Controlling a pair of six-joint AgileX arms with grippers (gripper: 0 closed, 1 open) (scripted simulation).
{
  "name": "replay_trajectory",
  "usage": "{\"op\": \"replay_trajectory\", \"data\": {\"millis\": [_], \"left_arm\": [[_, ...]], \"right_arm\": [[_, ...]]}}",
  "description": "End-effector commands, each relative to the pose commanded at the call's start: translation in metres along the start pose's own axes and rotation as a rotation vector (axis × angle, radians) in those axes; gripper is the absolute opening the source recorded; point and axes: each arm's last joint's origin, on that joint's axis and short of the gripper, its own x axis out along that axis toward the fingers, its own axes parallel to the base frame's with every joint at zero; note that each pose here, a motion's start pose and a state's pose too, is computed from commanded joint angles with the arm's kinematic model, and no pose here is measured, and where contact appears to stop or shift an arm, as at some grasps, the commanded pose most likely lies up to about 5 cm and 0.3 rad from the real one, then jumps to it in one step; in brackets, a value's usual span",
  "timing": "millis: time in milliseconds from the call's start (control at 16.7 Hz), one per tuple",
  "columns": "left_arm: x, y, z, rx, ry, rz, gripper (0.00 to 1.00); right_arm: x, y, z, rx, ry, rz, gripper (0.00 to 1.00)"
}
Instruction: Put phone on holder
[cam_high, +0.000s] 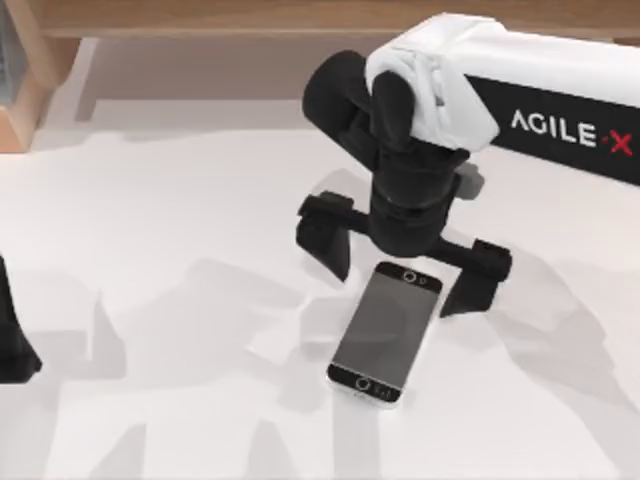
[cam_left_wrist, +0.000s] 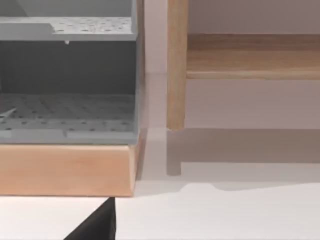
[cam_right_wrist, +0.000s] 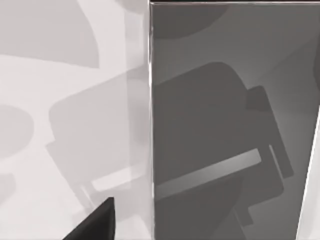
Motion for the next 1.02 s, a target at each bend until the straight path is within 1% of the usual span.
{"op": "replay_trajectory", "data": {"millis": [240, 540, 660, 960, 1020], "left_arm": [[0.0, 0.0, 0.0, 0.0, 0.0, 0.0, 1.0], [0.0, 0.0, 0.0, 0.0, 0.0, 0.0, 1.0], [0.0, 0.0, 0.0, 0.0, 0.0, 0.0, 1.0], [0.0, 0.0, 0.0, 0.0, 0.0, 0.0, 1.0], [0.0, 0.0, 0.0, 0.0, 0.0, 0.0, 1.0]], "right_arm": [[0.005, -0.001, 0.001, 0.001, 0.0, 0.0, 1.0], [0.057, 0.002, 0.002, -0.001, -0.005, 0.01, 1.0], [0.075, 0.0, 0.001, 0.0, -0.002, 0.004, 1.0], [0.08, 0.0, 0.0, 0.0, 0.0, 0.0, 1.0], [0.08, 0.0, 0.0, 0.0, 0.0, 0.0, 0.92]]}}
